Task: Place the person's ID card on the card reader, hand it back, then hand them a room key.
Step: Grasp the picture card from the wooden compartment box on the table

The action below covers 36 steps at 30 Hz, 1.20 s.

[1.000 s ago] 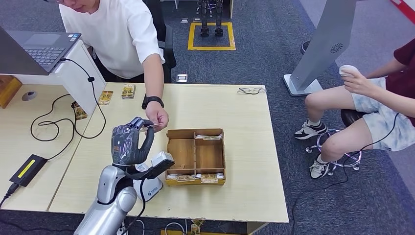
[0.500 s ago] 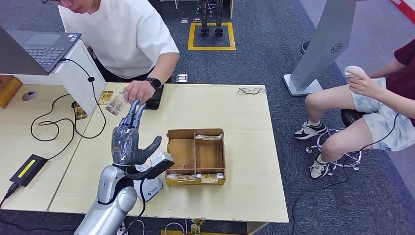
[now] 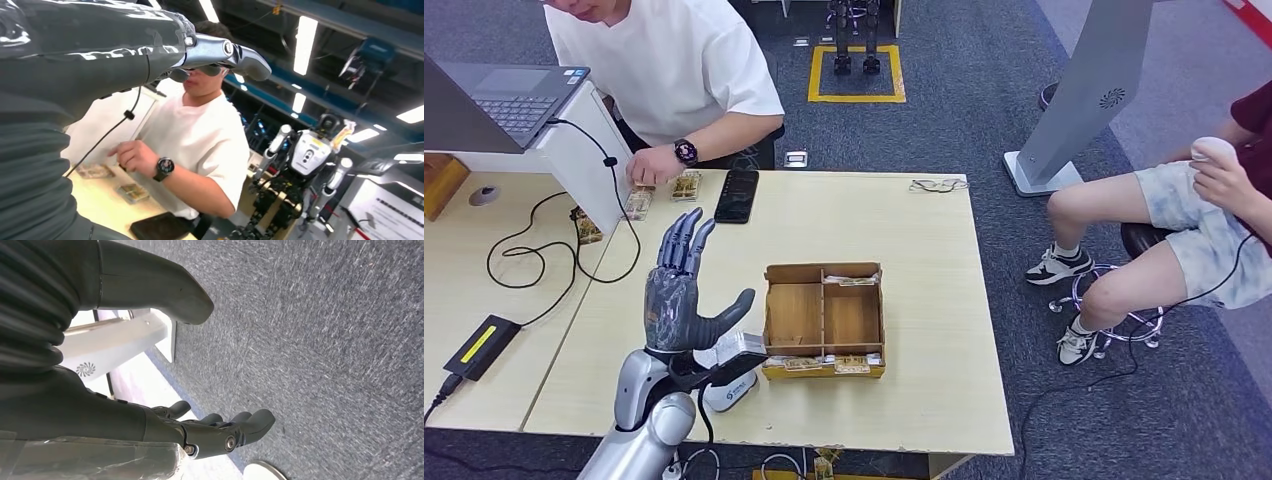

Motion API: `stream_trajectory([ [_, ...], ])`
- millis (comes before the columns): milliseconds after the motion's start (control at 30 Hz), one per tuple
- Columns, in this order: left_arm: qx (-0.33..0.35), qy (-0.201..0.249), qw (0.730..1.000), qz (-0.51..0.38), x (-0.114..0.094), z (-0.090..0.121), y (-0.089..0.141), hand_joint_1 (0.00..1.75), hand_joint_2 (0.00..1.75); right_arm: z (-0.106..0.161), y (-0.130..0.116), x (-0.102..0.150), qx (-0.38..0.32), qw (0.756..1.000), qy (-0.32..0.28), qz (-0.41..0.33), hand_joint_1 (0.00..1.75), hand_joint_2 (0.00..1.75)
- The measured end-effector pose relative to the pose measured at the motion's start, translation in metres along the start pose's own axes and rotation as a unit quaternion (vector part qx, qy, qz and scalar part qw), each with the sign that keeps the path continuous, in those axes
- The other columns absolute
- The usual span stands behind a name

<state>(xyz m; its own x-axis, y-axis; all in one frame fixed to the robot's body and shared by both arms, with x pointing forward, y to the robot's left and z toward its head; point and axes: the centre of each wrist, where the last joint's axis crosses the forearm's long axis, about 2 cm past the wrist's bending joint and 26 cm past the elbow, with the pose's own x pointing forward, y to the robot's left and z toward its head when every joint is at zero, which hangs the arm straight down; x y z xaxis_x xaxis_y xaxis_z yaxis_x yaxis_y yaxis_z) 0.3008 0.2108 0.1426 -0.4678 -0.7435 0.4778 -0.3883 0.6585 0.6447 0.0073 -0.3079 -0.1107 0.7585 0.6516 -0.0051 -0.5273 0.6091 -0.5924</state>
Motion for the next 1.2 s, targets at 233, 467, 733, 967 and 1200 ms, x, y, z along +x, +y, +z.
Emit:
stream_trajectory([
  [233, 0.007, -0.032, 0.999, 0.016, 0.009, 0.017, 0.010, 0.00, 1.75, 0.001, 0.002, -0.004, 0.002, 1.000, 0.006, -0.009, 0.00, 1.75],
  [467, 0.013, -0.053, 0.998, 0.035, 0.022, 0.035, 0.012, 0.00, 1.75, 0.003, 0.004, -0.010, 0.002, 1.000, 0.020, -0.022, 0.00, 1.75],
  [733, 0.013, -0.071, 0.996, 0.048, 0.031, 0.056, 0.012, 0.00, 1.75, 0.004, 0.005, -0.015, -0.002, 0.999, 0.031, -0.030, 0.00, 1.75],
  [967, -0.027, -0.103, 0.994, 0.032, 0.039, 0.069, 0.009, 0.00, 1.75, 0.003, 0.003, -0.017, -0.001, 0.999, 0.031, -0.030, 0.00, 1.75],
  [1200, -0.067, -0.129, 0.989, -0.006, 0.051, 0.076, 0.003, 0.00, 1.75, 0.003, 0.002, -0.017, 0.000, 0.999, 0.037, -0.032, 0.00, 1.75],
])
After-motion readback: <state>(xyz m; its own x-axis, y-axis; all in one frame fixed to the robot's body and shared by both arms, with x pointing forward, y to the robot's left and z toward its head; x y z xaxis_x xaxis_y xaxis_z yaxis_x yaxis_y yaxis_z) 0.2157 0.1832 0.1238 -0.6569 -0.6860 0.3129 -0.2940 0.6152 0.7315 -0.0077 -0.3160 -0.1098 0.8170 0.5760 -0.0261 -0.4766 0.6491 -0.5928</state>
